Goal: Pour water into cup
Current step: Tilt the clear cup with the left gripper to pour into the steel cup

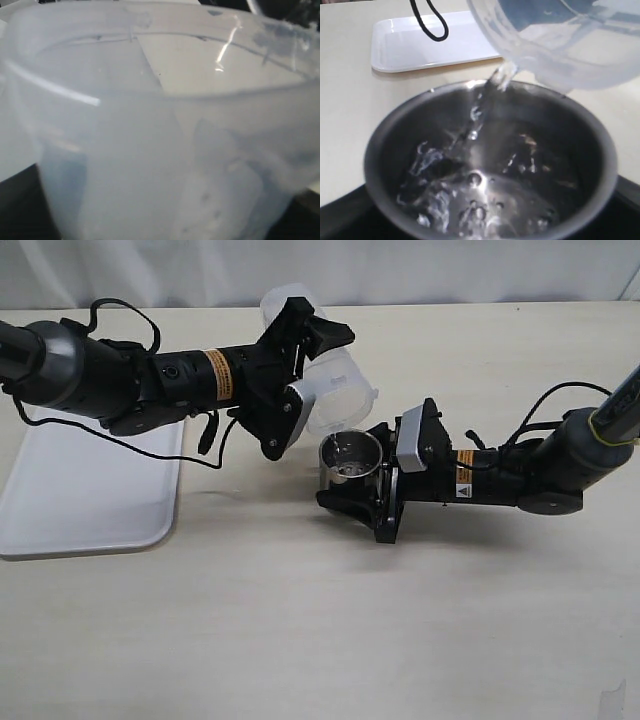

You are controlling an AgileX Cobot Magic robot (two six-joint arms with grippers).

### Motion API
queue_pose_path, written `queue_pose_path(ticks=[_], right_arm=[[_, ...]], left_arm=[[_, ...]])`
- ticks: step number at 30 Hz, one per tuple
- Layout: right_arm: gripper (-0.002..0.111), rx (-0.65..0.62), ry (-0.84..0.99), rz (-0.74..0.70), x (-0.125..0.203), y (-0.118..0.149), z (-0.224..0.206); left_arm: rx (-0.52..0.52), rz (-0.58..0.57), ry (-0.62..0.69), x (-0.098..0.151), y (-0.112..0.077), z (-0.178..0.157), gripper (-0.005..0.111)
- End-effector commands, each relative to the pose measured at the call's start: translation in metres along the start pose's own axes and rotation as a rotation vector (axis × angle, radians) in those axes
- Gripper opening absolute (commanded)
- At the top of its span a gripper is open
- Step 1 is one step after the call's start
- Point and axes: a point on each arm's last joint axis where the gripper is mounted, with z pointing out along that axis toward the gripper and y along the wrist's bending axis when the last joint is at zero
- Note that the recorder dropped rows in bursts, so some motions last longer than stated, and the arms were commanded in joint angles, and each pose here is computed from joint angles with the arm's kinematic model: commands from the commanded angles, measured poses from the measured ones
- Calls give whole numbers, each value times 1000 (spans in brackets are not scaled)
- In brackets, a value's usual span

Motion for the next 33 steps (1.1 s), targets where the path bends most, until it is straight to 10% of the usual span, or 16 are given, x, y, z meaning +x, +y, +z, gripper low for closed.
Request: queue_pose_path(ticks=[1,33], right_arm=[[4,-10,-34,-7,-4,0,0],[4,-10,-34,-7,-4,0,0]], left_arm=[[-45,-2,4,1,8,0,0],[-34,17,8,2,7,0,0]])
